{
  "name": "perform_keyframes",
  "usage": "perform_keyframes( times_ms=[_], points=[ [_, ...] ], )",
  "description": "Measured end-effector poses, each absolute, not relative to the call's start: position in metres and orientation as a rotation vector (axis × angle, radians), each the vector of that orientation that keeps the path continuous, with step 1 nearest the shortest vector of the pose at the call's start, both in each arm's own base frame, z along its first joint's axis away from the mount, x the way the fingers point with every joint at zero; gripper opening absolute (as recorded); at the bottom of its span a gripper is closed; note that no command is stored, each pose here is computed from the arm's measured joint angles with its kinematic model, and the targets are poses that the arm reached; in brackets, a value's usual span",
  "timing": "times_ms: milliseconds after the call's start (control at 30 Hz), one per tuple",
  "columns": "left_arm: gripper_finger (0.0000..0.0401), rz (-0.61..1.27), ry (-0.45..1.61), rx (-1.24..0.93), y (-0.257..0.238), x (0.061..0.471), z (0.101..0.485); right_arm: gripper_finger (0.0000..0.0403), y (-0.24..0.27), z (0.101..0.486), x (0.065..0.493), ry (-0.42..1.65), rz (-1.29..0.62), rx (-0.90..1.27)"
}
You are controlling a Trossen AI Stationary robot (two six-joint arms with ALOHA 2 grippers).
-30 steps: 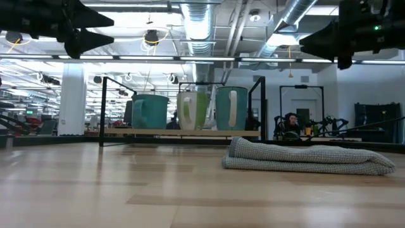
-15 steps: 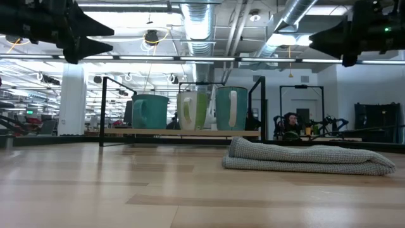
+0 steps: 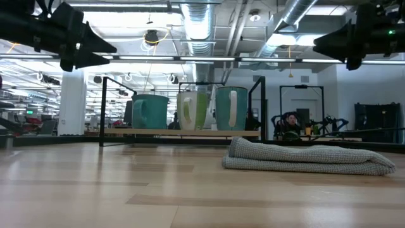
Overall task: Stack small to large cups/mugs on shelf
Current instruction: Return to Home Position
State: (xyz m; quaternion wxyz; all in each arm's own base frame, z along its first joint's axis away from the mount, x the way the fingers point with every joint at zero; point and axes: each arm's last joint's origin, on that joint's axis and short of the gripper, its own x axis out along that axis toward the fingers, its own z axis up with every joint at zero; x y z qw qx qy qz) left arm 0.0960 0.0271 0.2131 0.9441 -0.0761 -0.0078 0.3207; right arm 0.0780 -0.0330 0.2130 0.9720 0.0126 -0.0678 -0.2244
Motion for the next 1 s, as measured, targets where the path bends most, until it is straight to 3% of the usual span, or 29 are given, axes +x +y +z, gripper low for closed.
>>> perform_keyframes(
  times_ms=[367,1000],
  points=[
    [0.03,0.653,-0.144,-0.15,0.027,0.074,0.221,0.0173,-0.034,0.214,0.078,-0.146,-0.456,0.023],
    [0.03,0.654,-0.117,-0.204,0.029,0.081,0.2,0.0173,-0.038,0.192,0.086,-0.282,-0.46,-0.011]
  ],
)
